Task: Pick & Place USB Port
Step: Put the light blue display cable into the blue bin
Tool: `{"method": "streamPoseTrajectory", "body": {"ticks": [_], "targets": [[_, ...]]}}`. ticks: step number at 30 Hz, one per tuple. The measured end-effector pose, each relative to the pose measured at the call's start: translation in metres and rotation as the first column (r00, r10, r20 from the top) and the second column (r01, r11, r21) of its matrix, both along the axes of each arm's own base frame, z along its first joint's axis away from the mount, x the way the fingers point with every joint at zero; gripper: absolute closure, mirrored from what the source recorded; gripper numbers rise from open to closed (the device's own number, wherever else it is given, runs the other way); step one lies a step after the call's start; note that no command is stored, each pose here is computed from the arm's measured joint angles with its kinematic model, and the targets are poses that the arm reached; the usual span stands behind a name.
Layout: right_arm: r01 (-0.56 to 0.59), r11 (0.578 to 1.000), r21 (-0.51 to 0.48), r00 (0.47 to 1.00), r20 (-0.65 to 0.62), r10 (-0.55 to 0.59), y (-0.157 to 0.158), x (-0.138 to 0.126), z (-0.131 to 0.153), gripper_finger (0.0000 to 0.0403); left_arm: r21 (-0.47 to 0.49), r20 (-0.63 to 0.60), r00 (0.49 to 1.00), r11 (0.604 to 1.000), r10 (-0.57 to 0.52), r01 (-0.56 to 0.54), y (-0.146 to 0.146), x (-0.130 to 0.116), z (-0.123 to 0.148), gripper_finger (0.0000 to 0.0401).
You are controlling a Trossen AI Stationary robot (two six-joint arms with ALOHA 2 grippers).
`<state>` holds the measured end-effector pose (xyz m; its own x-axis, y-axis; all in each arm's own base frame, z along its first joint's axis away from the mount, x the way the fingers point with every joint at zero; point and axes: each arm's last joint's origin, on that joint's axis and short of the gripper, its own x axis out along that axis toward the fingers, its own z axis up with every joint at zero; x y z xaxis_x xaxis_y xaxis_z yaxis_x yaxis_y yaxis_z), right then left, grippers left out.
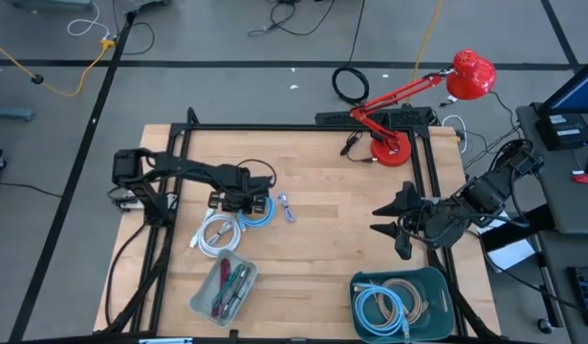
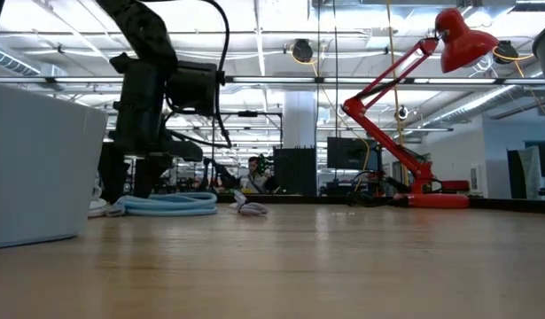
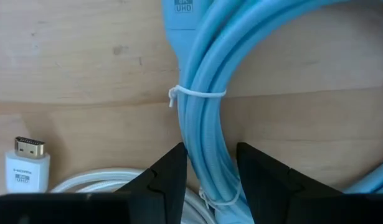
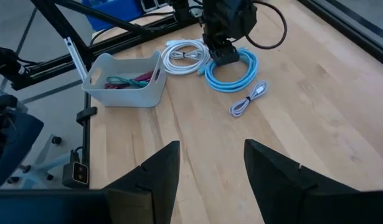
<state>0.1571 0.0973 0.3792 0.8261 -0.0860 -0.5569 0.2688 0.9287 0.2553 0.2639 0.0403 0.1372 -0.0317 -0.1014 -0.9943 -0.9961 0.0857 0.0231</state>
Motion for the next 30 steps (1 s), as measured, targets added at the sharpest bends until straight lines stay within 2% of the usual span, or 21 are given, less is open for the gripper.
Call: {"method": "streamPoseTrajectory", "body": {"ticks": [3,5,9,12,15,22,26,30], "targets": [[-0.007,1.0,-0.006,1.0,0.006,0.007,0.0,0.0,0.001,0.0232,0.039,0.035,0.999,0.999,-0.005,0.003,0.0,0.003,-0.002,0.0259],[-0.01,1.0,-0.007,1.0,0.012,0.01,0.001,0.001,0.001,0.0232,0.049,0.048,0.999,0.999,0.011,-0.014,0.0,0.004,-0.003,0.0273],[-0.012,1.0,-0.006,1.0,0.017,0.012,0.001,0.001,0.002,0.0232,0.056,0.087,0.996,0.998,0.015,-0.02,0.001,0.008,-0.003,0.0364],[-0.011,1.0,-0.005,1.0,0.017,0.011,0.001,0.001,0.002,0.0232,0.058,0.103,0.995,0.998,0.006,-0.012,0.001,0.012,0.001,0.0365],[-0.008,1.0,0.0,1.0,0.018,0.008,0.001,0.001,0.002,0.0232,0.079,0.143,0.989,0.996,-0.049,0.038,-0.003,0.017,0.016,0.0365],[0.047,0.998,0.042,0.999,0.021,-0.048,-0.003,0.004,0.001,0.0232,0.255,0.218,0.969,0.965,-0.119,0.062,-0.018,0.01,0.103,0.0365],[0.085,0.995,0.052,0.996,0.025,-0.086,-0.009,0.007,0.002,0.0229,0.389,0.436,0.875,0.921,-0.209,0.026,-0.034,0.013,0.167,0.0365],[0.146,0.988,0.055,0.989,0.026,-0.148,-0.017,0.017,0.0,0.0214,0.473,0.561,0.779,0.881,-0.278,-0.026,-0.052,0.02,0.212,0.0365]]}}
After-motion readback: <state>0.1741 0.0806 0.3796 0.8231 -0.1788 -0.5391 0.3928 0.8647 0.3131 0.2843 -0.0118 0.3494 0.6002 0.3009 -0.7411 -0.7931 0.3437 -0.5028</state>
